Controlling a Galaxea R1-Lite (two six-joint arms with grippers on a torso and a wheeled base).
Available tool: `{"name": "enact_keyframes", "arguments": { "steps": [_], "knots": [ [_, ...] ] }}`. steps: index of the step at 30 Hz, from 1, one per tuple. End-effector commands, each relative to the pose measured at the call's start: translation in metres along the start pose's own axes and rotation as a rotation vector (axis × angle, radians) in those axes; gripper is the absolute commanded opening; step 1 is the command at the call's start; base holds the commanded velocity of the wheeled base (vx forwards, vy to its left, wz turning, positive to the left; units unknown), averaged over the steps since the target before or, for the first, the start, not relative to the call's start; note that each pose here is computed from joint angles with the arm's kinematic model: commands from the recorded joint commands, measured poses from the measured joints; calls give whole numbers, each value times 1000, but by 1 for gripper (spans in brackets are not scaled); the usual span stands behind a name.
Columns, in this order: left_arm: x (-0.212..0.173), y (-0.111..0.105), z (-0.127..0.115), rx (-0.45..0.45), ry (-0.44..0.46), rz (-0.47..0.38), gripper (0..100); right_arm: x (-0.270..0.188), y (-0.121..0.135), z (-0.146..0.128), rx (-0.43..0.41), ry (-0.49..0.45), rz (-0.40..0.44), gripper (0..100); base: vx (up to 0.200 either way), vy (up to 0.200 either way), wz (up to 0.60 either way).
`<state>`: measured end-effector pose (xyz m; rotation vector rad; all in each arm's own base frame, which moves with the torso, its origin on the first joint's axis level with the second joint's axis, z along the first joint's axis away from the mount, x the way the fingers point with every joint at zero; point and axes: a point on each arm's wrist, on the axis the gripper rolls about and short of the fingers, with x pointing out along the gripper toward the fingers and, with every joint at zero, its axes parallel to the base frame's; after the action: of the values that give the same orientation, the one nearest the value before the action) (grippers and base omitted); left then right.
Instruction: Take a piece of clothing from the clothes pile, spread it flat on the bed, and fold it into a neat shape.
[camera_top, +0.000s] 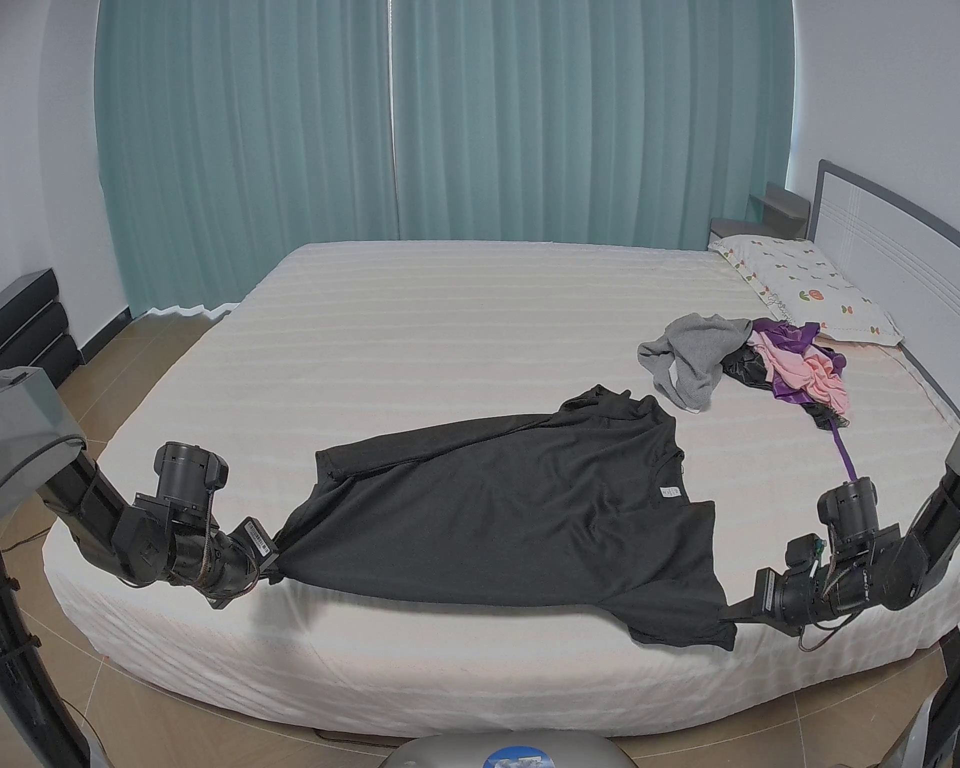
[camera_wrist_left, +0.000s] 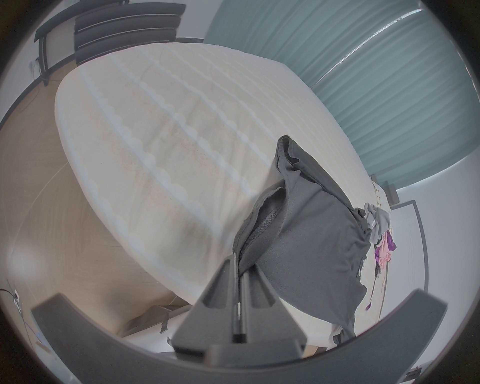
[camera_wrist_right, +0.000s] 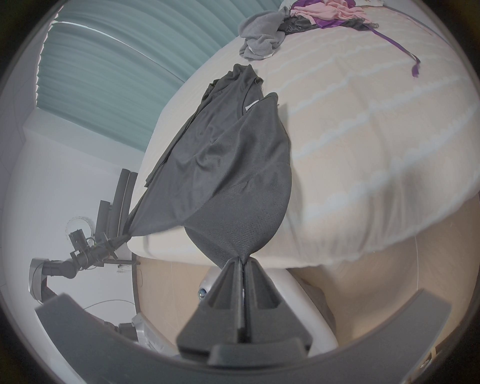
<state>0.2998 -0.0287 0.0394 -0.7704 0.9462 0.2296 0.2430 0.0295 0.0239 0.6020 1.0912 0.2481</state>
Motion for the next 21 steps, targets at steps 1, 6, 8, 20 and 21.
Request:
{"name": "enact_keyframes", "arguments": {
  "steps": [1,6,8,20,21],
  "knots": [
    [-7,4,-4,32,5,12,0,-16,-2,-20,-14,18,-4,0,0,0,0],
    [-4,11,-11,78,57,60,0,-17,-7,-31,-41,55,-21,0,0,0,0],
    [-4,12,-12,92,68,69,0,-16,-10,-35,-45,70,-32,0,0,0,0],
    [9,16,-18,97,108,94,0,0,-12,-26,-59,83,-39,100,0,0,0],
    [10,16,-19,99,113,94,0,-1,-11,-17,-55,52,-30,100,0,0,0]
  ]
}}
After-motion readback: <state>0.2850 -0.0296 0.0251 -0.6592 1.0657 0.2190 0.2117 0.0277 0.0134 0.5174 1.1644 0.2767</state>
